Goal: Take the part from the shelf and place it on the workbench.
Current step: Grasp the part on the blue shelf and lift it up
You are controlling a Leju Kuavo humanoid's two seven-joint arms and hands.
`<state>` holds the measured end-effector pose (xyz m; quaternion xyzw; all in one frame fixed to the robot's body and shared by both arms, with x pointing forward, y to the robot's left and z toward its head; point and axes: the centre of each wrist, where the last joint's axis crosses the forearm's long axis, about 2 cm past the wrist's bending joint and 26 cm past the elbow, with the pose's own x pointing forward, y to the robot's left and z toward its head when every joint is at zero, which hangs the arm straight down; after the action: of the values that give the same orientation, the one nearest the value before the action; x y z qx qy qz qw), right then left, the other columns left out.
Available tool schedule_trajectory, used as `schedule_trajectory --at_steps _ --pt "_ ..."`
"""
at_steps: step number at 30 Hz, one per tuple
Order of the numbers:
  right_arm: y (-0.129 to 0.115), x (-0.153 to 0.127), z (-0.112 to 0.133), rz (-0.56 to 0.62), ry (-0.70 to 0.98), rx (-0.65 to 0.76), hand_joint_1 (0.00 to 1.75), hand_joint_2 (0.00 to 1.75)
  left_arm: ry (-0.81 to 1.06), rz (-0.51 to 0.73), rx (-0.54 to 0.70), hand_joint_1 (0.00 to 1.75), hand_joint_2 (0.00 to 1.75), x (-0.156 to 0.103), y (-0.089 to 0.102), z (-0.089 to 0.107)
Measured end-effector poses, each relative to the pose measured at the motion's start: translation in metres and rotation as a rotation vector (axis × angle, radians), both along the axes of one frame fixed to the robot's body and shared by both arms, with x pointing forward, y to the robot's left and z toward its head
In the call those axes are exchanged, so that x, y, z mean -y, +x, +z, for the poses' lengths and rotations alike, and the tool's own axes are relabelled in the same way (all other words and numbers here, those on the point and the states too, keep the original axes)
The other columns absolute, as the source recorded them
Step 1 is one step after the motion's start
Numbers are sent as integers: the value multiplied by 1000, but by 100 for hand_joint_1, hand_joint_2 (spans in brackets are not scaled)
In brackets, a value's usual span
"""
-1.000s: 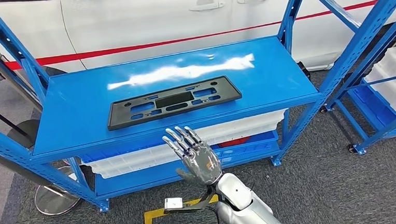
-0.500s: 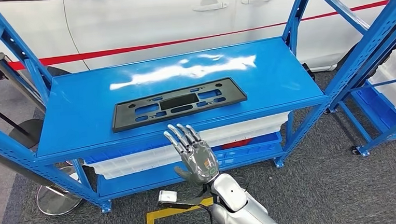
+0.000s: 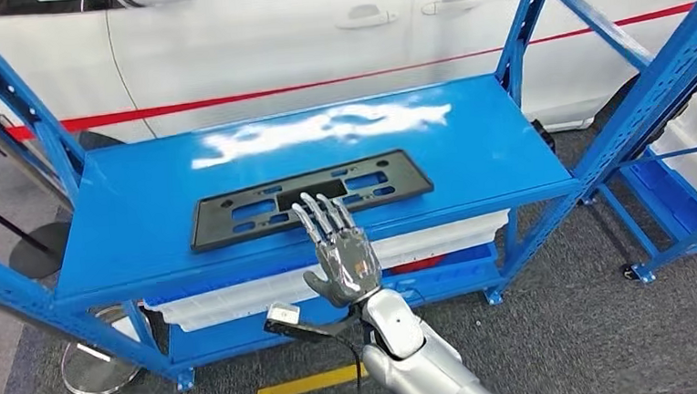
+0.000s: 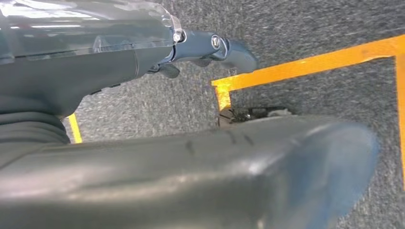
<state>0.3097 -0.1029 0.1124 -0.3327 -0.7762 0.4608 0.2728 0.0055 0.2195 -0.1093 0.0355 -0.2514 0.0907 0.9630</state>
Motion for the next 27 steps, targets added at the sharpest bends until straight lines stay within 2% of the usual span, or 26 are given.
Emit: schedule_trajectory --at_steps 27 --pt "-7 -8 7 -4 -51 -6 0 175 -6 -51 -5 0 0 -11 -2 -2"
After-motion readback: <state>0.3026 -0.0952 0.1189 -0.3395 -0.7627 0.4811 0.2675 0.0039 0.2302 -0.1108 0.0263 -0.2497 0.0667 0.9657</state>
